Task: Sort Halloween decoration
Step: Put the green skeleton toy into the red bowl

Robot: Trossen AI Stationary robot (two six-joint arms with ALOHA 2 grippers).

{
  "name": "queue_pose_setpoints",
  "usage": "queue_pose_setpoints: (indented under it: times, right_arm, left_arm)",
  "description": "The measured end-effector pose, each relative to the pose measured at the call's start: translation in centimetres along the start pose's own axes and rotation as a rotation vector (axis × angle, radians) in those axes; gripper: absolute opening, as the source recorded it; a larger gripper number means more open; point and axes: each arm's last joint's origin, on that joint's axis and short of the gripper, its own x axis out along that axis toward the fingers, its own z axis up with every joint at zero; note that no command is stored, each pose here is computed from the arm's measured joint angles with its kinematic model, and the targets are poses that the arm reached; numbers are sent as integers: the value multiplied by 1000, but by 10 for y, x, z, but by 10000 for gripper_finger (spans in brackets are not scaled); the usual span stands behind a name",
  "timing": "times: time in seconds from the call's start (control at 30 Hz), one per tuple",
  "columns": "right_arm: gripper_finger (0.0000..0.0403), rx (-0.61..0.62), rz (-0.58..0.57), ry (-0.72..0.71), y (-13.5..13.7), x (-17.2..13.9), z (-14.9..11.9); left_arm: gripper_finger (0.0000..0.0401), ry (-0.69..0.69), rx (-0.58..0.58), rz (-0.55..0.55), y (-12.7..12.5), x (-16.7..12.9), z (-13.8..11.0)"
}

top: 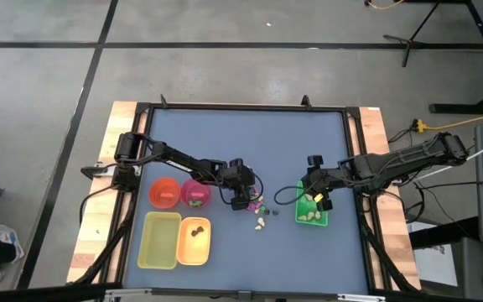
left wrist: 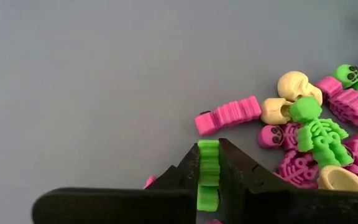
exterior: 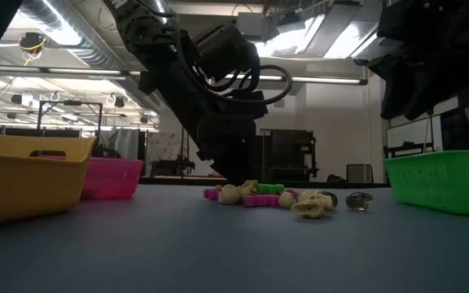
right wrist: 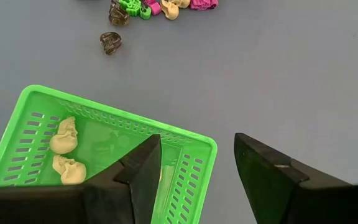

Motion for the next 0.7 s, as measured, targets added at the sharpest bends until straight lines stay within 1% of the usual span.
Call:
queue_pose_setpoints:
  times: [0.2,0.33,0.43,0.57,0.7]
  right_arm:
    - [202,0,0,0,0,0,0]
    - [202,0,0,0,0,0,0]
    - [202,0,0,-1,0,0,0]
    - [202,0,0,-3,0,0,0]
    - [202,1,0,-5,0,0,0]
  left_arm:
    - [19,-8,-2,-1,0,-3,2]
    - [18,-49,-9,-5,1,-15,11]
    - [18,-98,-16,-10,2,-30,21]
    - [18,-154,-28,-15,5,-58,34]
    - [18,-151,-49,-21,7,-94,40]
